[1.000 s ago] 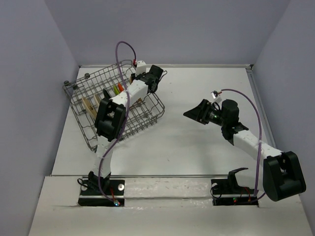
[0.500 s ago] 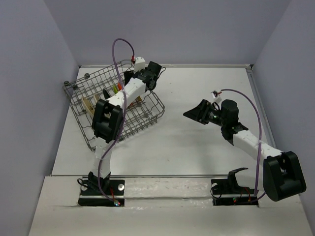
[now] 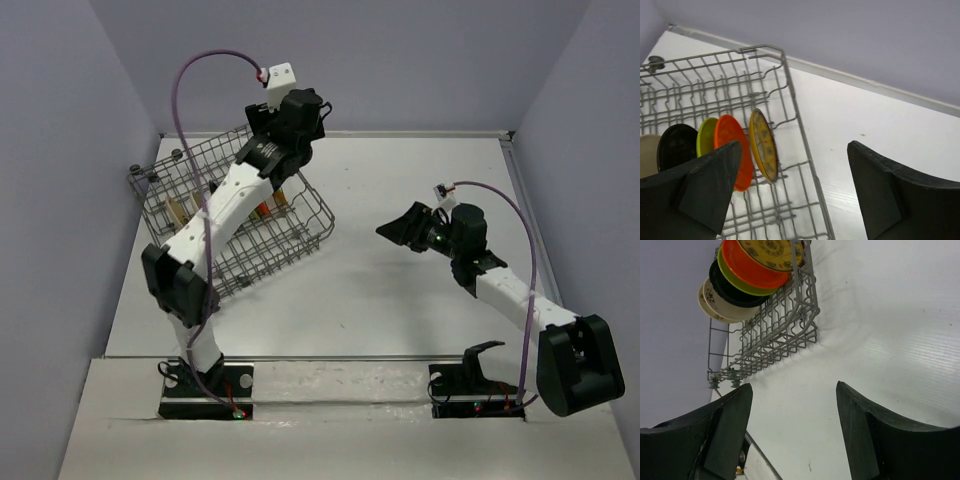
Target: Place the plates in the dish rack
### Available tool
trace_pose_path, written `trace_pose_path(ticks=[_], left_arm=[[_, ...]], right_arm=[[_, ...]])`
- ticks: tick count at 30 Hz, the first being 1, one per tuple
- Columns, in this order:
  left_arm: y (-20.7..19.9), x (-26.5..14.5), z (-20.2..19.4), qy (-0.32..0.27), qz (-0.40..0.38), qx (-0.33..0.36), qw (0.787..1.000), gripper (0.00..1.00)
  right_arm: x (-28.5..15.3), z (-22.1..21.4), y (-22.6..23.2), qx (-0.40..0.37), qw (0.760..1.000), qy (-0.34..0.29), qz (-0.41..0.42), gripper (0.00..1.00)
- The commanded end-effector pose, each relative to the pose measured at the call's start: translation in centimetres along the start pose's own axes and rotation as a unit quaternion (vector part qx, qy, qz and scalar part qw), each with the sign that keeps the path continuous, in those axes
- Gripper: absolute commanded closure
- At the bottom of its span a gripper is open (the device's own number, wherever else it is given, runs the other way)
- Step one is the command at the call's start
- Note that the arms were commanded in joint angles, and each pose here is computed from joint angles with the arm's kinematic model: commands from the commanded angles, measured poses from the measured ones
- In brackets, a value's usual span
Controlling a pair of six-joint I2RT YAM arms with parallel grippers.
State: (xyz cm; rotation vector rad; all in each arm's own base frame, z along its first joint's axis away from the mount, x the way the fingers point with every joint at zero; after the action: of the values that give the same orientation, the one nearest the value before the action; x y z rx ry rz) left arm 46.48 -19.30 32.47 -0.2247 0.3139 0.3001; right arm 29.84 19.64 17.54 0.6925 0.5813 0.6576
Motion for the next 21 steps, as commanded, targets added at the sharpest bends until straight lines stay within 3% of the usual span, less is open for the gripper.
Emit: trace_pose_path(ticks=[1,5,6,9,14,18,21], left_arm=[[-0.9,-8.5,8.7,-0.066,-0.162,-0.090,0.980,0.01],[1.7,-12.7,9.7,-0.090,-0.220,-0.116,0.964,0.01],[3.6,-14.7,10.9,-0.108,-0.229,-0.131,0.958,0.01],[6.9,-16.1,8.4,-0.111,-0.237,-0.136,0.955,0.01],[12.0,-19.8,7.8,-0.148,-0.258,-0.171,0.939,0.01],[16.6,-22.0,7.6,-0.190,-0.245,-0.174,0.935,0.01],[17.7,-22.5,7.2,-0.199,-0.245,-0.168,0.934,0.01]], right_arm=[[-1.6,2.9,1.5,-0.057,0.995,-0.080,-0.005,0.27],[-3.9,4.5,2.7,-0.087,0.986,-0.141,-0.008,0.24],[-4.3,4.6,2.9,-0.089,0.985,-0.150,-0.009,0.16],[-6.7,6.3,4.9,-0.096,0.974,-0.207,0.000,0.01],[-9.9,8.7,8.0,-0.101,0.955,-0.277,0.024,0.00],[-11.5,10.1,10.6,-0.114,0.946,-0.300,0.050,0.00],[-12.1,10.9,11.6,-0.123,0.941,-0.310,0.054,0.00]])
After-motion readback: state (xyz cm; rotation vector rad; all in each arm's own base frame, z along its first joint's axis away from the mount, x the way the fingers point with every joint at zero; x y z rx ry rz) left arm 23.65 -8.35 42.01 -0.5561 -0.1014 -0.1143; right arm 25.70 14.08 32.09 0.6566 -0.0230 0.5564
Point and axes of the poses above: each gripper's point midway between its finger pads, its own x axis out along the fingers, its own y axis along the line the jaws close on, z = x × y, the point moved 1 cm from there along -x, back along the fingers, and after that the axes turned 5 degrees about -x, right-handed, at the moved point
